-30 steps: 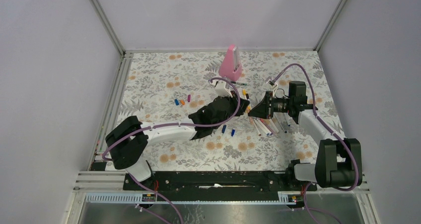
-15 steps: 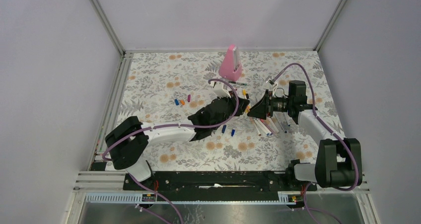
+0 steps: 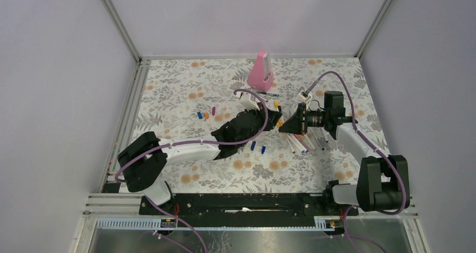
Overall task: Open the pen caps
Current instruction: Open the pen cap from the pen, then place the pen at the center of the board.
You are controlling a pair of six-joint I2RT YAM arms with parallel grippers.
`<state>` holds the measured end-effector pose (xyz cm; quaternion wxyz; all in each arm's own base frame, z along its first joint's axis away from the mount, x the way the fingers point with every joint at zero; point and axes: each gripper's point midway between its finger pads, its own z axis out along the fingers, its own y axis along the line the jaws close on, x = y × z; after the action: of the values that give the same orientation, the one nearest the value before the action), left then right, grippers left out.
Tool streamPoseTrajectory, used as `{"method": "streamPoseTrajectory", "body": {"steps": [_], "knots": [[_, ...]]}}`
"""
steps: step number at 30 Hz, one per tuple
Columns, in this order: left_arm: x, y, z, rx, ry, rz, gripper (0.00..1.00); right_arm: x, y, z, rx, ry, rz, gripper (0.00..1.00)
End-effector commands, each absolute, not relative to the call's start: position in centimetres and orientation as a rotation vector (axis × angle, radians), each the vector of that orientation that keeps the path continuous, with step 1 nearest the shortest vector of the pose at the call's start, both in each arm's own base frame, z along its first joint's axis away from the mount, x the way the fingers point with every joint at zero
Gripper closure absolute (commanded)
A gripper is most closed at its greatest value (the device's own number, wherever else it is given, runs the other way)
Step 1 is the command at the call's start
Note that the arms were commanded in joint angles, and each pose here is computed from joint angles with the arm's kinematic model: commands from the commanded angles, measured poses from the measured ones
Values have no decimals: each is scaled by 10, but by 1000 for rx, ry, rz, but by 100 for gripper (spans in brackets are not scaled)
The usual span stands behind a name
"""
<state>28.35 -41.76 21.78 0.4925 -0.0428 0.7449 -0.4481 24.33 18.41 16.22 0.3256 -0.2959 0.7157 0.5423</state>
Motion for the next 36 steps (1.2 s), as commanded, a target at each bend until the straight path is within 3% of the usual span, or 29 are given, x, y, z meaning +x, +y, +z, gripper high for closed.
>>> {"method": "streamPoseTrajectory", "body": {"steps": [1, 6, 11, 27, 36], "knots": [[323, -364, 307, -271, 1521, -1143, 100, 241, 186, 167, -806, 1870, 1433, 100], [368, -290, 386, -407, 1305, -1005, 100, 238, 189, 164, -834, 1879, 1438, 100], [381, -260, 420, -455, 1219, -963, 100, 238, 189, 162, -841, 1885, 1437, 100], [397, -199, 424, -726, 1078, -995, 100, 238, 192, 144, -866, 1948, 1420, 100], [364, -215, 363, -483, 1278, -1033, 100, 259, 160, 130, -941, 2040, 1098, 100]]}}
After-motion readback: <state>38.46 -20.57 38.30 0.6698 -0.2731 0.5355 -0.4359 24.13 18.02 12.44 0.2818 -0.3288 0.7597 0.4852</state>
